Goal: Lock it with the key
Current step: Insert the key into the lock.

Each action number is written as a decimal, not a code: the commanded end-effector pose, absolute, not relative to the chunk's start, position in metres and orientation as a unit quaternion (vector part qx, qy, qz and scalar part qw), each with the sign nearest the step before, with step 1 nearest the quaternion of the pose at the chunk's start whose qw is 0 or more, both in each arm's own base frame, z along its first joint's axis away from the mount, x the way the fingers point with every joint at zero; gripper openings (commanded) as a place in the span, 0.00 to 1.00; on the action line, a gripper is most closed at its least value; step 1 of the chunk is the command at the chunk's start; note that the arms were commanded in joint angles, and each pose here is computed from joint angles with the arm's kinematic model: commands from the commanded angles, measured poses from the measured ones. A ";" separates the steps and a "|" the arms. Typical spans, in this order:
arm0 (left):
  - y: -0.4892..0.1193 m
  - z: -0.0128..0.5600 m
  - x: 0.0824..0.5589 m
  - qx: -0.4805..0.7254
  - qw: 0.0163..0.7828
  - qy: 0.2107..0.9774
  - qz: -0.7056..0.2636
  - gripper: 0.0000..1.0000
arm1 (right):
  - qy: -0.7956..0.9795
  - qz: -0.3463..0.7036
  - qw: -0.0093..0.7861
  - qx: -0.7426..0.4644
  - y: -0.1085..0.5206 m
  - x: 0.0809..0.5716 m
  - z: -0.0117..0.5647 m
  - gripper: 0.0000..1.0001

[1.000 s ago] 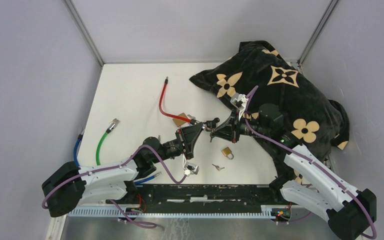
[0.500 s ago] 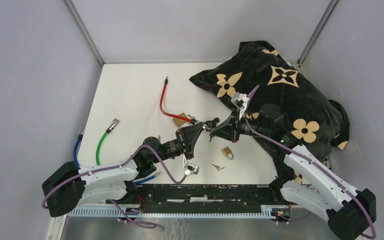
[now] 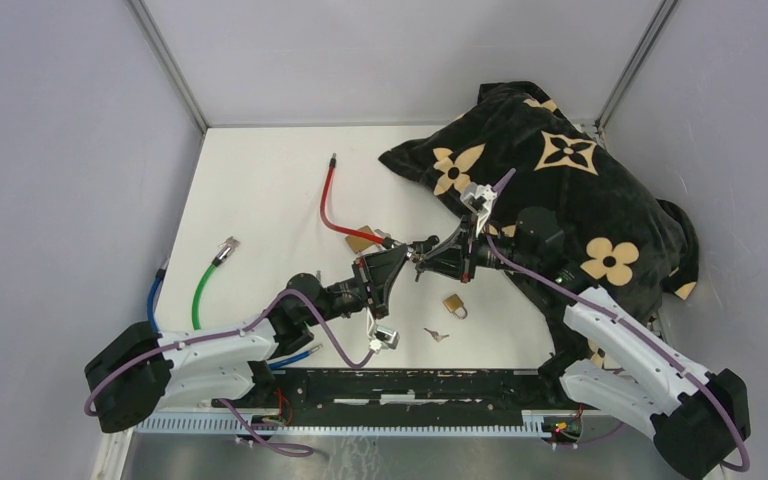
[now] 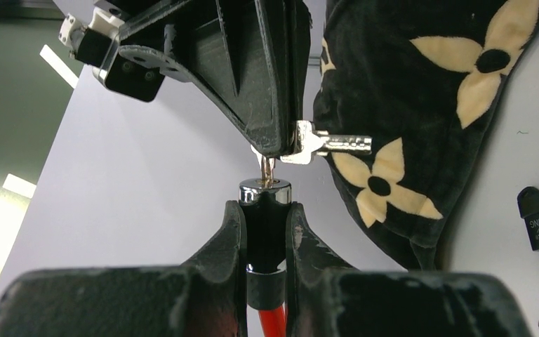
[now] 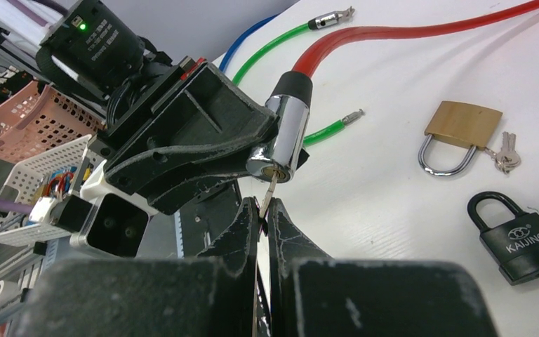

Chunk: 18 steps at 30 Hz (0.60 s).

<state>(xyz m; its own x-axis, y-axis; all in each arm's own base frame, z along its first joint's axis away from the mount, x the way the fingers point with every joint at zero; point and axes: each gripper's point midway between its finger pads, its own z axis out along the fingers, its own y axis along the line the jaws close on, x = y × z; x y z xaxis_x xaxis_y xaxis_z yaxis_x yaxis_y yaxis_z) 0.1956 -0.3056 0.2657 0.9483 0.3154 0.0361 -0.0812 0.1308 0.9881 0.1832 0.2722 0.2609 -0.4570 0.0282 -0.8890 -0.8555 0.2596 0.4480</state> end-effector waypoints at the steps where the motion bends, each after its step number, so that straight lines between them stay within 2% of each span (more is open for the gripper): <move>1: -0.318 0.305 0.176 0.615 0.777 0.018 0.135 0.02 | 0.652 0.525 0.459 -0.297 0.281 0.202 0.290 0.00; 12: -0.328 0.301 0.163 0.621 0.777 0.007 0.103 0.02 | 0.621 0.533 0.487 -0.305 0.296 0.214 0.320 0.00; 18: -0.334 0.298 0.157 0.628 0.773 -0.003 0.089 0.02 | 0.627 0.523 0.486 -0.312 0.308 0.220 0.317 0.00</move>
<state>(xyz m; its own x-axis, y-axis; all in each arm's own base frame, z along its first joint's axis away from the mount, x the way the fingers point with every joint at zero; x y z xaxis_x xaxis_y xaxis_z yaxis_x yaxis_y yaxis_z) 0.2130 -0.2954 0.2709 0.9070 0.4206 0.0232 -0.0926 0.1455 0.9850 0.2080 0.2907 0.2690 -0.4688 0.0207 -0.8830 -0.8439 0.2846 0.4547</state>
